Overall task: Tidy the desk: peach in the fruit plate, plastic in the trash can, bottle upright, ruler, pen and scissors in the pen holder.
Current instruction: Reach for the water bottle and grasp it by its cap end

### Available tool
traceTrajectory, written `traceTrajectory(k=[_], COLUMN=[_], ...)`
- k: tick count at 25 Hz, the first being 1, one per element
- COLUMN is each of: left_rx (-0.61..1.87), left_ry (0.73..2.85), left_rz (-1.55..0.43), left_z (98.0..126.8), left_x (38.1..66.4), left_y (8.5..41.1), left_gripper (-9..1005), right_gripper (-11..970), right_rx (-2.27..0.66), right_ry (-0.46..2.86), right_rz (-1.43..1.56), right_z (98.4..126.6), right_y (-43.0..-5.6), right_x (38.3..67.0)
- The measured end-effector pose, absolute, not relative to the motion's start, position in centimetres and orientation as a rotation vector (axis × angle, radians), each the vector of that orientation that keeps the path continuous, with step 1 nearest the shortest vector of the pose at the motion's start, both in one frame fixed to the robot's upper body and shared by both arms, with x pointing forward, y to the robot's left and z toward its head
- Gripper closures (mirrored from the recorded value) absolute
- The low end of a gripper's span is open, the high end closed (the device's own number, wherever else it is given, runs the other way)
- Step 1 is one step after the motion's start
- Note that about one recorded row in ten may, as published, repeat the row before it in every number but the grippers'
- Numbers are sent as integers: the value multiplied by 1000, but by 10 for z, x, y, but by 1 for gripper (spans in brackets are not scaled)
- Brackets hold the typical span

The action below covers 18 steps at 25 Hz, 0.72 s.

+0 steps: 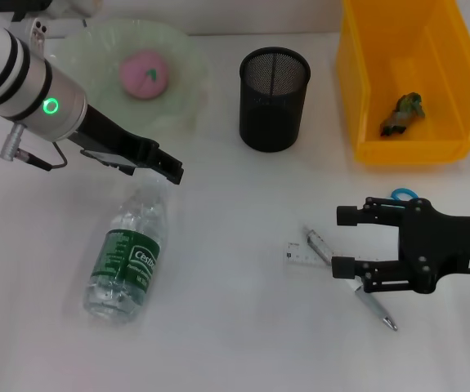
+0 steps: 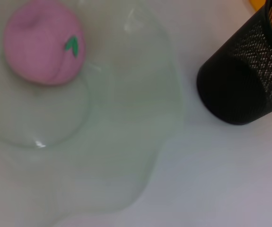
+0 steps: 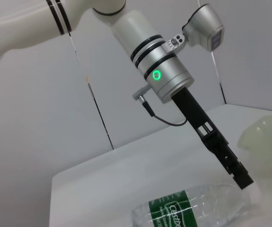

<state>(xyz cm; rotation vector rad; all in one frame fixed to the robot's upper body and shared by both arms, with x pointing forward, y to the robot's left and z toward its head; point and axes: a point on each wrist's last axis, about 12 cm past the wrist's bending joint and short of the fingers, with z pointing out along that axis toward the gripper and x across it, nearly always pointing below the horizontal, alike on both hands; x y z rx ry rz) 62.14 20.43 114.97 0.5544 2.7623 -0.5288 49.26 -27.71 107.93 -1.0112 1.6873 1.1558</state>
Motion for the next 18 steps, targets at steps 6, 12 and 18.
traceTrajectory(k=[6,12,18], left_rx=[561,564,590], left_ry=[2772,2757,2750], left_rz=[-469,-439,-408], left_z=[1136,1128,1123], left_x=[620,620,619], left_y=[199,195,190], left_gripper=[198,200,202], right_gripper=[158,158,158], right_rx=[-1022,-1033,-1034], right_ry=[1695,1690,1698], right_rz=[1141,1140,1131], right_z=[1079,1079,1078], right_y=[-272,-270,-270], right_x=[500,503,503])
